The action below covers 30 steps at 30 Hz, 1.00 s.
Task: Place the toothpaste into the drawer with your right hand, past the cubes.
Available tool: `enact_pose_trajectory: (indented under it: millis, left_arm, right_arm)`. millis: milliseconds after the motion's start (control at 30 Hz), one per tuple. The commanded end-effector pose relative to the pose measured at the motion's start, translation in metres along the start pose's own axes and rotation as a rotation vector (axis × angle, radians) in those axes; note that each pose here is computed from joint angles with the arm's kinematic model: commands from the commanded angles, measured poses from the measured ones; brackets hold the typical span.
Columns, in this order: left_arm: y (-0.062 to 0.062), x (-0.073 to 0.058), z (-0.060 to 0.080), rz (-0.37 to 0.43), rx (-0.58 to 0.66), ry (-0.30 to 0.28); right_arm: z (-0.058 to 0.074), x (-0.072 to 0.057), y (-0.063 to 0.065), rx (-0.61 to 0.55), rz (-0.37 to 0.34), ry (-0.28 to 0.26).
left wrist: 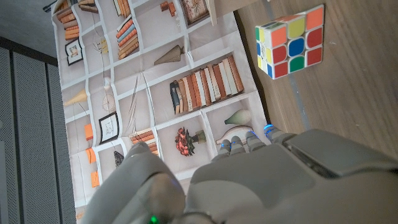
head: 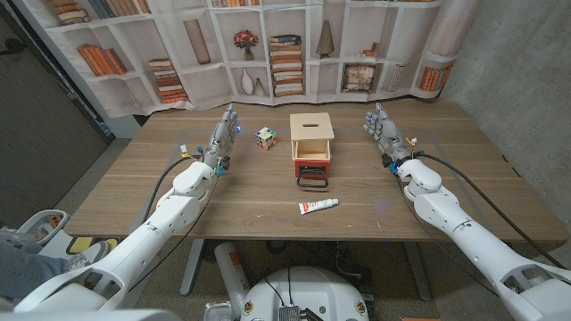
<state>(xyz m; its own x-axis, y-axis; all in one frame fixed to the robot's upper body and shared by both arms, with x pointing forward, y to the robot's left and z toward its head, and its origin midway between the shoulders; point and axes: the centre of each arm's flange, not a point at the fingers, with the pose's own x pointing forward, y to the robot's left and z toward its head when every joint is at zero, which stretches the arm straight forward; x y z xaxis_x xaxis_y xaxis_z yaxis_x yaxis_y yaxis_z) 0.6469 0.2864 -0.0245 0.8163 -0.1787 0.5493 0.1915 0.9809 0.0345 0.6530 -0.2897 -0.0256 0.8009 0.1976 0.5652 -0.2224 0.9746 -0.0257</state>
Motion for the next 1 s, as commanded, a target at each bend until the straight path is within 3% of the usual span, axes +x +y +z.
enact_pose_trajectory:
  millis: [33,233,700,1000]
  left_arm:
    - [-0.009,-0.001,0.011,-0.008,0.019,0.006]
    - [-0.011,0.002,0.009,-0.014,0.022,0.022]
    - [-0.009,0.0,0.018,-0.007,0.052,0.021]
    - [-0.013,0.0,0.021,-0.016,0.062,0.024]
  right_arm:
    - [0.0,-0.001,0.002,0.006,0.016,-0.012]
    - [-0.001,-0.002,0.001,0.014,0.008,-0.016]
    - [0.0,-0.007,0.0,0.03,0.016,-0.051]
    - [0.012,-0.016,0.003,0.028,0.013,-0.078]
